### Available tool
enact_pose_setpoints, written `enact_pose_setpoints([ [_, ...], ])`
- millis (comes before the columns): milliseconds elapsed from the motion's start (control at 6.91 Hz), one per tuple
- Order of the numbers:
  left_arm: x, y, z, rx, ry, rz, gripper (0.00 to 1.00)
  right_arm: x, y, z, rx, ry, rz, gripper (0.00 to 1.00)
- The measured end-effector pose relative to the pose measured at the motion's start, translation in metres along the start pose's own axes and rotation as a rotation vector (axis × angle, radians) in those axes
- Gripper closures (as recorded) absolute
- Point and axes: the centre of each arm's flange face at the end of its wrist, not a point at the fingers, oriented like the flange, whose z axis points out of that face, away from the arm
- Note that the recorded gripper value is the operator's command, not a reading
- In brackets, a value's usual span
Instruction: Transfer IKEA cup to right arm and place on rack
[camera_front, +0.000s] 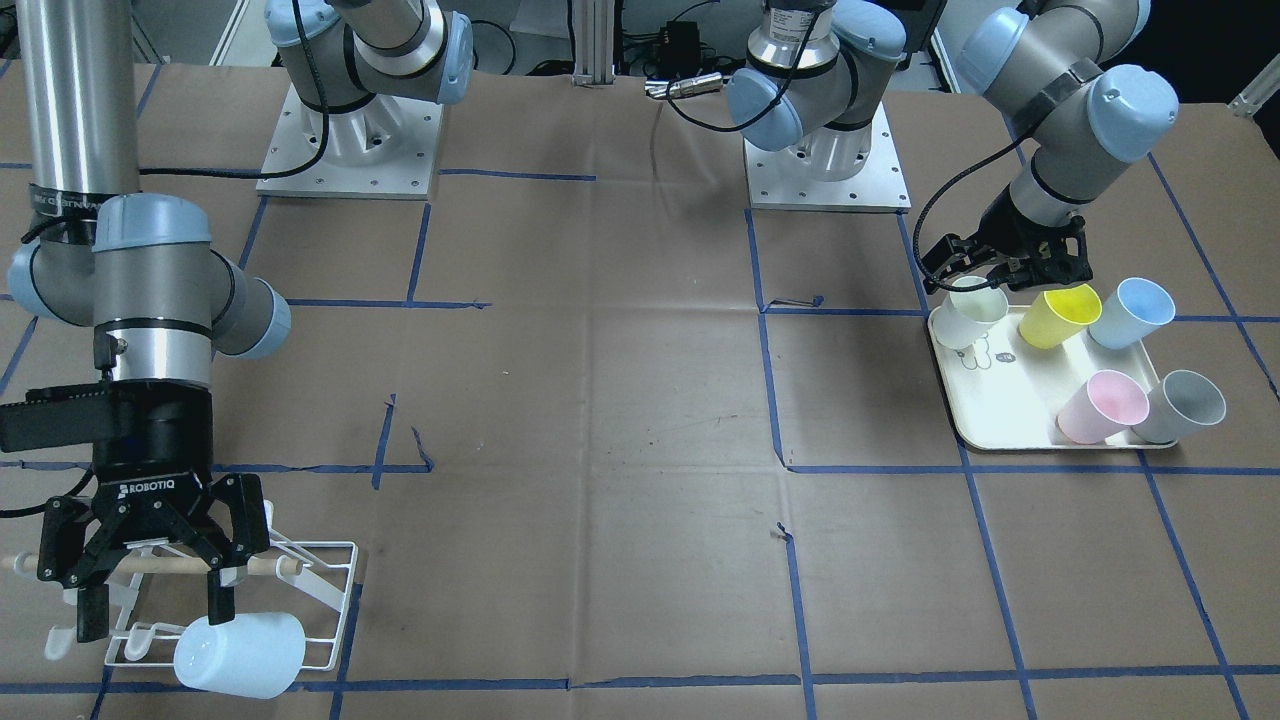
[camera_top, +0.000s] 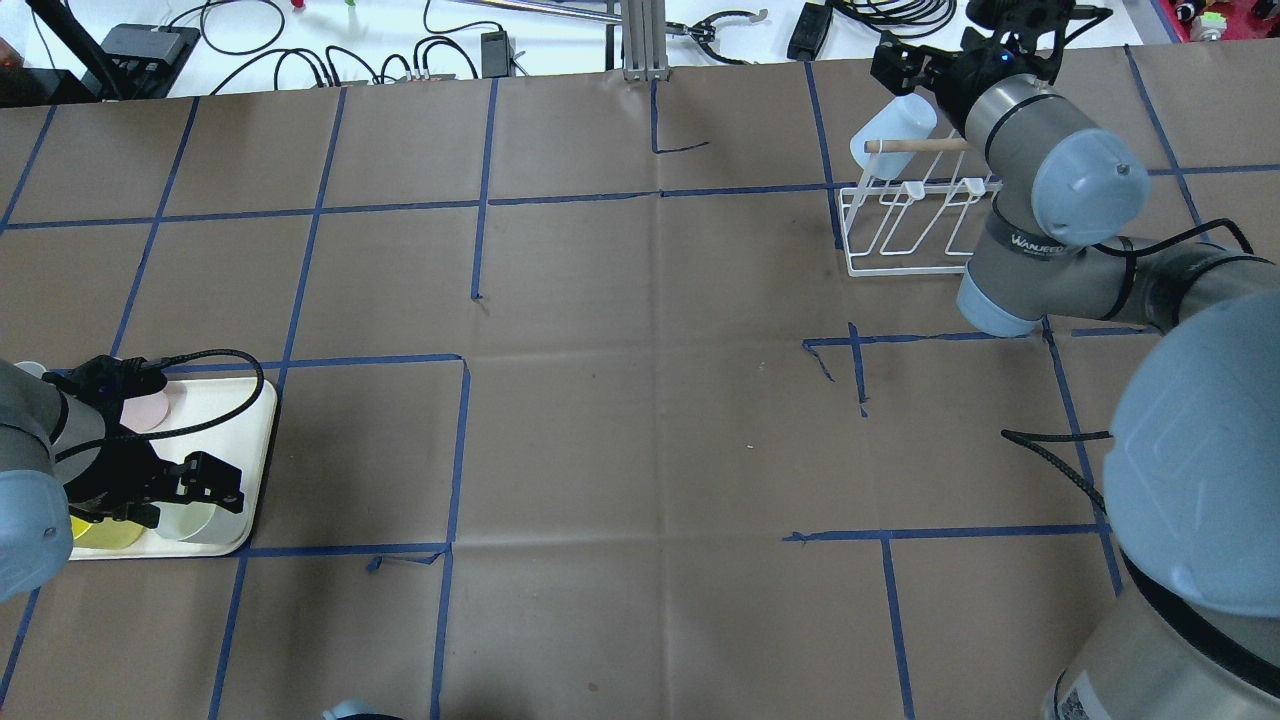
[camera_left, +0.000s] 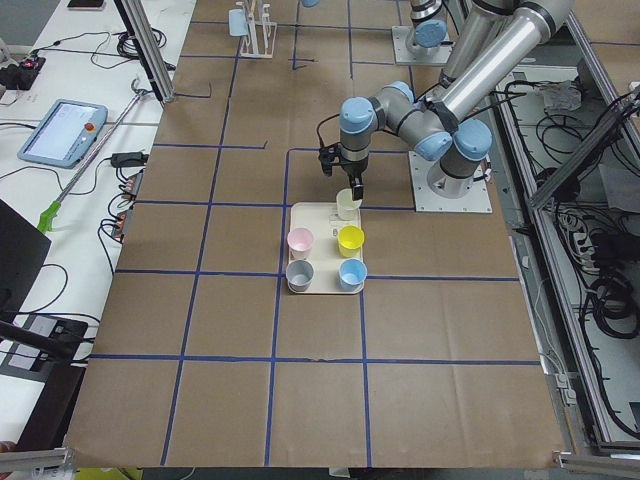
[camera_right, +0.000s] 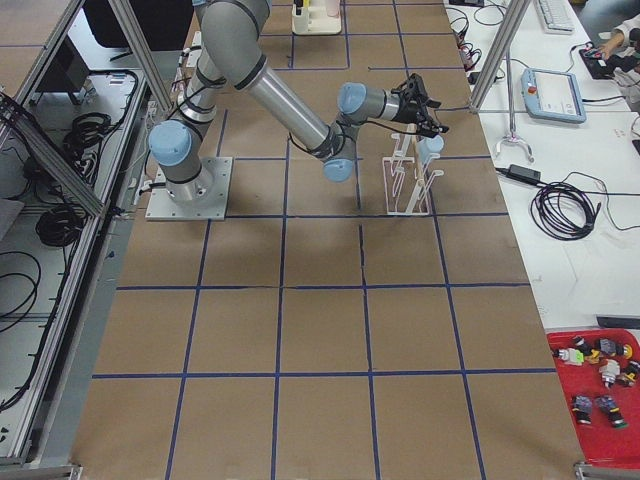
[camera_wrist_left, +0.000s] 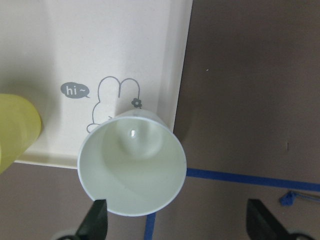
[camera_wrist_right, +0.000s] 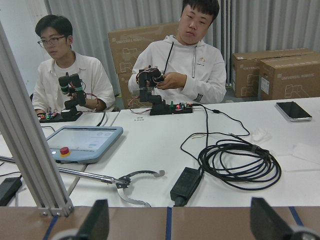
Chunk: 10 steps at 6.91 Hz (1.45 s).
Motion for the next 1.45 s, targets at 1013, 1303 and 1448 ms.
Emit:
enact_pose_setpoints([
  [1013, 0.008, -0.015, 0.019, -0.009, -0.028, 0.057, 1.00, -0.110, -0.047, -0.062, 0.006, -0.333, 0.290, 0.00],
  [1303, 0.006, -0.014, 0.017, -0.018, -0.050, 0.058, 1.00, -0.118, -0.055, -0.079, -0.003, -0.346, 0.416, 0.00],
  [1448, 0.005, -0.014, 0.014, -0.014, -0.056, 0.058, 1.00, -0.122, -0.050, -0.084, -0.024, -0.352, 0.500, 0.00],
])
